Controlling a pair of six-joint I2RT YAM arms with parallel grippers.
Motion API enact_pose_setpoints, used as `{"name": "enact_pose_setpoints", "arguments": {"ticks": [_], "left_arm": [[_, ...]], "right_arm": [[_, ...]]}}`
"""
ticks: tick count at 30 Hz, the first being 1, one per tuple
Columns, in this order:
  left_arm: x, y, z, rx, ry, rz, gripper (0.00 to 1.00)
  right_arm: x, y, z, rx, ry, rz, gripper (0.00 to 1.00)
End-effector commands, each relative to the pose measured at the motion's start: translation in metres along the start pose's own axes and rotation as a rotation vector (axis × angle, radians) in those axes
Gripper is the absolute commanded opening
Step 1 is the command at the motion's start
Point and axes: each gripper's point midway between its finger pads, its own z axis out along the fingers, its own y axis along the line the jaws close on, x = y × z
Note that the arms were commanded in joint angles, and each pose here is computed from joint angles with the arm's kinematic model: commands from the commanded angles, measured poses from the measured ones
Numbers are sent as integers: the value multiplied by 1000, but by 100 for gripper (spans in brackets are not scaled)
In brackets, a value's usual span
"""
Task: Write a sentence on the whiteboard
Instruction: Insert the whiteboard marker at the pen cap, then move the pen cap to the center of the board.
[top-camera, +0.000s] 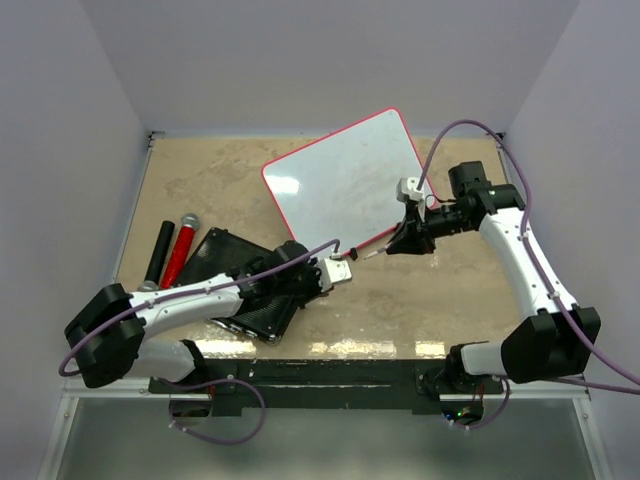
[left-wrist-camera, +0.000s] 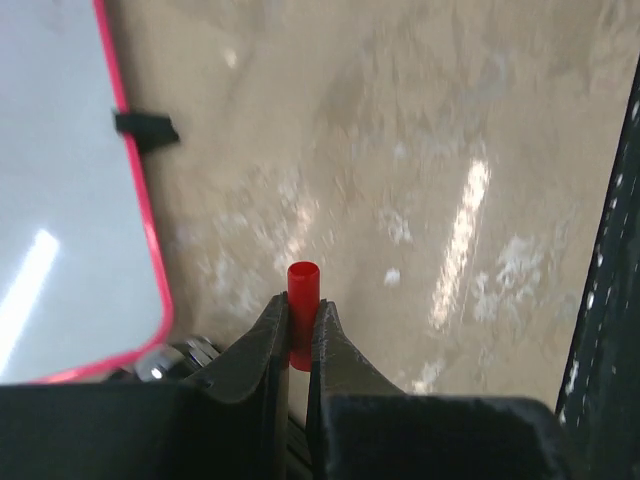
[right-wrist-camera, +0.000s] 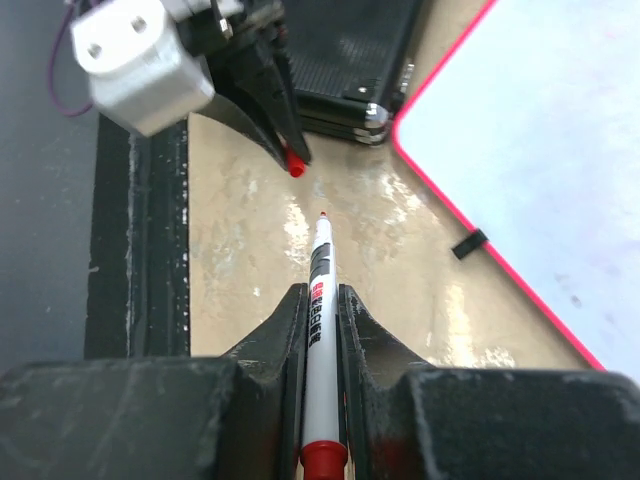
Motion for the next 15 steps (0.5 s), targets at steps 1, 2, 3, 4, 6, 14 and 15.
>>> {"name": "enact_pose_setpoints", "arguments": {"ticks": [1,2,3,4,6,14,15], "left_arm": [[37,-9,-4,23,114,-34,0],[38,-10,-4,26,111,-46,0],[37,-12,-4,28,101,-75,0],[35,-13,-2,27,81,-91,0],[21,-14,0,24,14,-142,0],[29,-16,12,-35,3,-384,0],[31,-16,14,-48,14,-423,1]], "right_arm": [[-17,-1,-22,55,-43,-50,0],[-14,-5,-25,70,-45,-38,0],[-12,-6,-26,78,-48,-16,0],[-13,-14,-26,101,-61,-32,0],[-5,-16,-22,126,-76,42,0],[-5,-49,-33,340,-149,36,0],[-4,-48,-34,342,-153,40,0]]}}
